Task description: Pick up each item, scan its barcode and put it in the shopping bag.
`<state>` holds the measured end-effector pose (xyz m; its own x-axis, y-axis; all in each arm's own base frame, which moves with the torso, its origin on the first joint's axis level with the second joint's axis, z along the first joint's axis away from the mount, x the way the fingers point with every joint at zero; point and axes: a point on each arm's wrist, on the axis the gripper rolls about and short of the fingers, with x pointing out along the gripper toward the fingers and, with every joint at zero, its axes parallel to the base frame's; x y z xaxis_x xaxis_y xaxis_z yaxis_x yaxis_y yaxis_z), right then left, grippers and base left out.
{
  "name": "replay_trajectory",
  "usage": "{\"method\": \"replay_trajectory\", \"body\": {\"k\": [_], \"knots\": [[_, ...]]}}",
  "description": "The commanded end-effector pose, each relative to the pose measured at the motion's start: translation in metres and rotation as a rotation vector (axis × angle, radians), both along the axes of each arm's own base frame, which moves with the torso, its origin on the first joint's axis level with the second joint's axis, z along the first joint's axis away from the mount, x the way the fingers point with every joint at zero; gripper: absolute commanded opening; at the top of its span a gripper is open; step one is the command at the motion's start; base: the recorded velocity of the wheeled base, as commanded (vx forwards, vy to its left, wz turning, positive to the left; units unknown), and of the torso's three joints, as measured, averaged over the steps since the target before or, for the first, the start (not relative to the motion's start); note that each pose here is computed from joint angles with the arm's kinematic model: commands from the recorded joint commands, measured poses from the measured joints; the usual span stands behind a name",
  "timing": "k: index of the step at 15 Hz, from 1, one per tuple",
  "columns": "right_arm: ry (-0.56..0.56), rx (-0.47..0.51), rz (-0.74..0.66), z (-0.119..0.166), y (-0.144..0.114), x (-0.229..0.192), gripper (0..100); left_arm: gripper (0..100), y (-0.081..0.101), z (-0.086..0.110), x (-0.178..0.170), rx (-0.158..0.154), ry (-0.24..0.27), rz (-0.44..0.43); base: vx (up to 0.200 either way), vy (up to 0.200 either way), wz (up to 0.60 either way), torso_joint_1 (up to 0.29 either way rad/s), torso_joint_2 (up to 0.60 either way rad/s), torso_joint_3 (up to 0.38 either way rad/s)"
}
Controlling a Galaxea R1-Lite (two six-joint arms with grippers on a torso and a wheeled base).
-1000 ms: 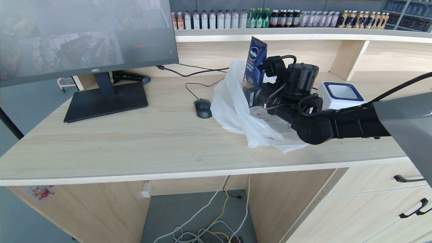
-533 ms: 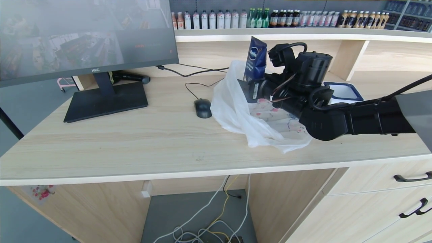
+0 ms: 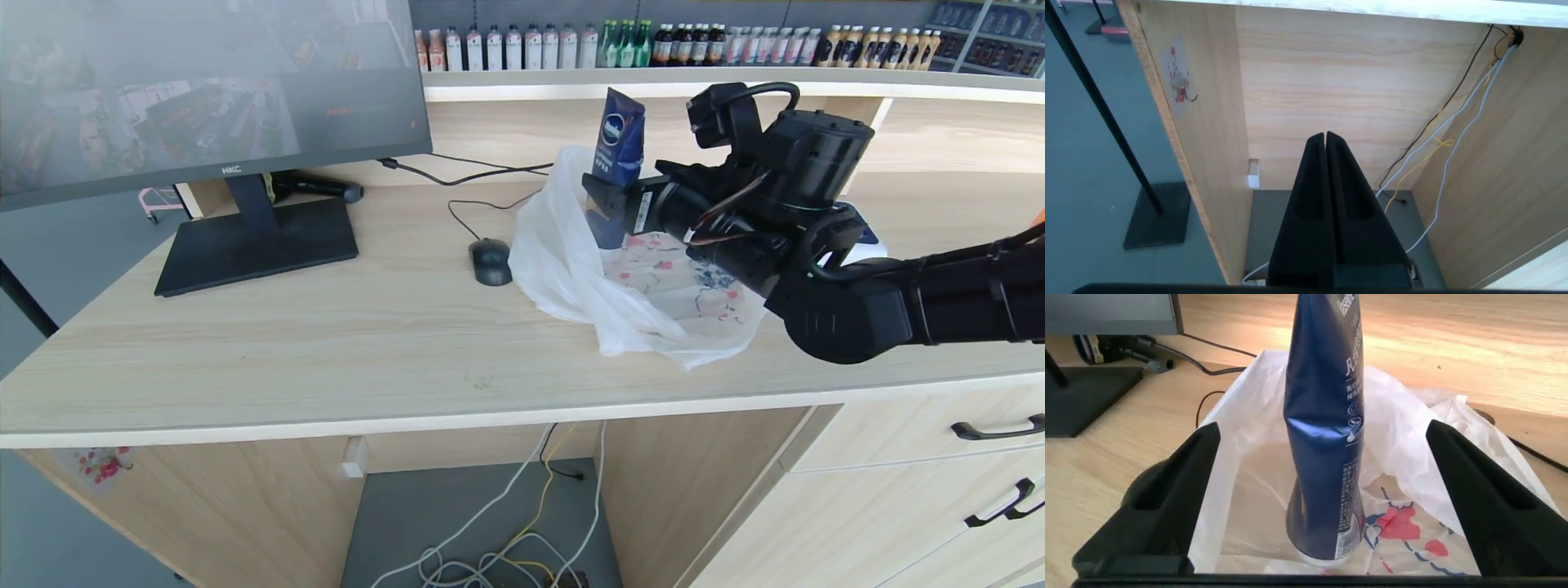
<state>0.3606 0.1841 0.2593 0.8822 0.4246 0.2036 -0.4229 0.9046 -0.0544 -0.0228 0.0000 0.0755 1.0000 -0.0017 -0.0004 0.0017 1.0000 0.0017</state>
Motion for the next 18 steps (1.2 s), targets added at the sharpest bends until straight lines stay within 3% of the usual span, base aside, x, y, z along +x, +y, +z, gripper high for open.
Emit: {"method": "replay_trajectory", "body": {"k": [1, 9, 11, 18], "knots": [[-0.031, 0.019, 0.020, 0.011, 0.001, -0.025, 100, 0, 0.000, 0.000, 0.000, 0.000, 0.000, 0.000, 0.000, 0.000, 0.00, 0.000, 0.00, 0.000], [-0.149, 0.145, -0.045, -0.016, 0.000, -0.107, 100, 0, 0.000, 0.000, 0.000, 0.000, 0.000, 0.000, 0.000, 0.000, 0.00, 0.000, 0.00, 0.000], [-0.196, 0.174, -0.028, -0.034, 0.001, -0.134, 100, 0, 0.000, 0.000, 0.000, 0.000, 0.000, 0.000, 0.000, 0.000, 0.00, 0.000, 0.00, 0.000], [-0.174, 0.197, 0.015, -0.038, -0.001, -0.152, 100, 0, 0.000, 0.000, 0.000, 0.000, 0.000, 0.000, 0.000, 0.000, 0.00, 0.000, 0.00, 0.000]]}}
